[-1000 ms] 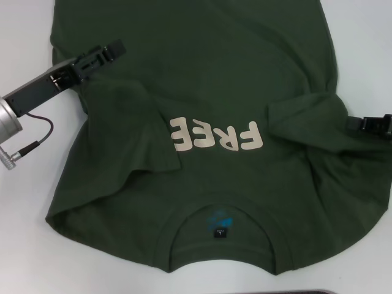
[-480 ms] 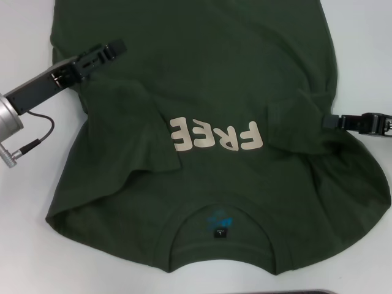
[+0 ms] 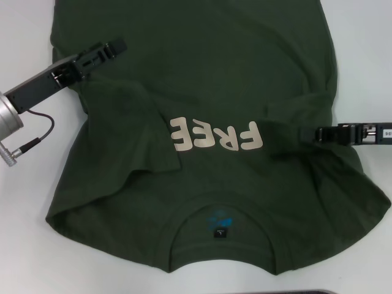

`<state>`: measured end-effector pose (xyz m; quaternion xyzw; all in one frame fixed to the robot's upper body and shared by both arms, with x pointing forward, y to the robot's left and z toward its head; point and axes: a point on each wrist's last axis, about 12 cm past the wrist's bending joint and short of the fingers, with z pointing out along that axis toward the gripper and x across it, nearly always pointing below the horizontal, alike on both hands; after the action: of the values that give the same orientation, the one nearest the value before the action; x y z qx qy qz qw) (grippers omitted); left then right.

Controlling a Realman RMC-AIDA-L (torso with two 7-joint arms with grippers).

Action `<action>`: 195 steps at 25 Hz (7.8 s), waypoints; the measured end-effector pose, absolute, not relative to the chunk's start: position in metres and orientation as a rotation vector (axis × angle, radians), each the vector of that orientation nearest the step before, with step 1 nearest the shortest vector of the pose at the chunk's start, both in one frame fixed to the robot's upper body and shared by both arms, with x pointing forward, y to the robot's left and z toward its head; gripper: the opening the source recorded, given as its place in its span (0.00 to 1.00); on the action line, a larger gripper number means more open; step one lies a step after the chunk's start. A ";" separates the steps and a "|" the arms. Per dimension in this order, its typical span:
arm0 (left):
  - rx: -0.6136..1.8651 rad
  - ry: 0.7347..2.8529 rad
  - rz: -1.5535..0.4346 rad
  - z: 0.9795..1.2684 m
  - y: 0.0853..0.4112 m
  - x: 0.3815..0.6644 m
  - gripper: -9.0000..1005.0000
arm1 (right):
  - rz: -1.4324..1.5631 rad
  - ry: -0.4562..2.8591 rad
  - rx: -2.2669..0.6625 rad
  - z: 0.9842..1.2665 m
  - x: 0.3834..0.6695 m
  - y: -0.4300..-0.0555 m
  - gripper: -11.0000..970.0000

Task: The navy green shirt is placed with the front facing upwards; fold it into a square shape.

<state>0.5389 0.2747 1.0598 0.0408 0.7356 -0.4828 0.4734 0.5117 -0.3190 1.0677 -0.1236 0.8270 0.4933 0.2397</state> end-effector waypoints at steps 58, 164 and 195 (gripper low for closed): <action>0.105 1.795 -1.189 1.061 0.270 0.541 0.84 | 1.256 2.030 -0.141 1.064 0.439 -0.390 0.89; 0.121 1.812 -1.177 1.059 0.264 0.545 0.84 | 1.508 2.124 0.026 1.040 0.448 -0.338 0.03; 0.123 1.810 -1.179 1.060 0.264 0.546 0.84 | 1.648 2.060 -0.137 1.055 0.436 -0.337 0.46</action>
<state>0.5458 0.2639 1.0598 0.0502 0.7386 -0.4811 0.4696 0.4361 -0.3366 1.0551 -0.0503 0.7555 0.6045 0.2475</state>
